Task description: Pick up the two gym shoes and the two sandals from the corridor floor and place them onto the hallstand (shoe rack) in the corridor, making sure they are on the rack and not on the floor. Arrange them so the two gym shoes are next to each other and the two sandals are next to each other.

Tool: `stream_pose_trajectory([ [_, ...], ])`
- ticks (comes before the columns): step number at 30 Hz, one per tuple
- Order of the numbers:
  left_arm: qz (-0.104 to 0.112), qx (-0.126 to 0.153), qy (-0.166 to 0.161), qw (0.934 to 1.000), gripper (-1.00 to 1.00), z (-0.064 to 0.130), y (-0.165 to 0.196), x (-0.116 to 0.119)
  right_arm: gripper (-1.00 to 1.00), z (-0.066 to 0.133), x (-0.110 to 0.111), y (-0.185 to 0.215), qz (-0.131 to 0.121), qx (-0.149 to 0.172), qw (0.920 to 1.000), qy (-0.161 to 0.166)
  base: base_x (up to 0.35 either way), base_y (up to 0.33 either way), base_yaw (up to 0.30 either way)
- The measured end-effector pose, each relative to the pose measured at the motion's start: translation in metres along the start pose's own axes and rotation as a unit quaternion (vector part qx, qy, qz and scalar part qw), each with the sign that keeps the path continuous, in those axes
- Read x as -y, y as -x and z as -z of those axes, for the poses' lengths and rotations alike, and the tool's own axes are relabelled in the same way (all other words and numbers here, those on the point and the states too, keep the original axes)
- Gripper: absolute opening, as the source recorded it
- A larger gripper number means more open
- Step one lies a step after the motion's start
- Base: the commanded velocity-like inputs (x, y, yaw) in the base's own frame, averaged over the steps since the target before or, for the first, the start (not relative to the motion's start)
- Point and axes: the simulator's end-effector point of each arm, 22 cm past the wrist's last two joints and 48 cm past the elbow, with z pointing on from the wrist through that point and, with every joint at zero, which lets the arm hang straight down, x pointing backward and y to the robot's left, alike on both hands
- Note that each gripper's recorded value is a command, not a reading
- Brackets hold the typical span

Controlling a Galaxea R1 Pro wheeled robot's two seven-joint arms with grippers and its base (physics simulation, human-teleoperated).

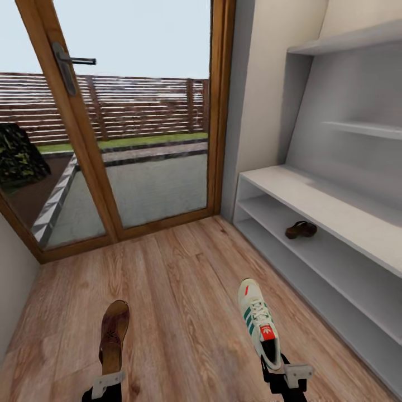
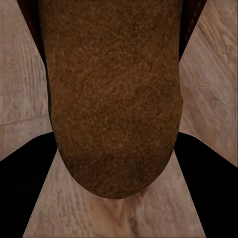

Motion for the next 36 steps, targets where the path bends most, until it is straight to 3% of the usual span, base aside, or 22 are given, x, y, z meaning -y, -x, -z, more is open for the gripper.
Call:
stream_pose_trajectory([
  [21,0.0,0.0,0.0,1.0,-1.0,0.0,0.0,0.0002,-1.0,0.0,-0.0001,-0.0001,0.0,0.0,1.0,0.0,0.0,0.007,-0.262],
  [36,0.0,0.0,0.0,1.0,-1.0,0.0,0.0003,0.0001,-1.0,0.0002,-0.0002,-0.0003,0.0,-0.001,1.0,0.0,0.024,0.275,-0.262],
])
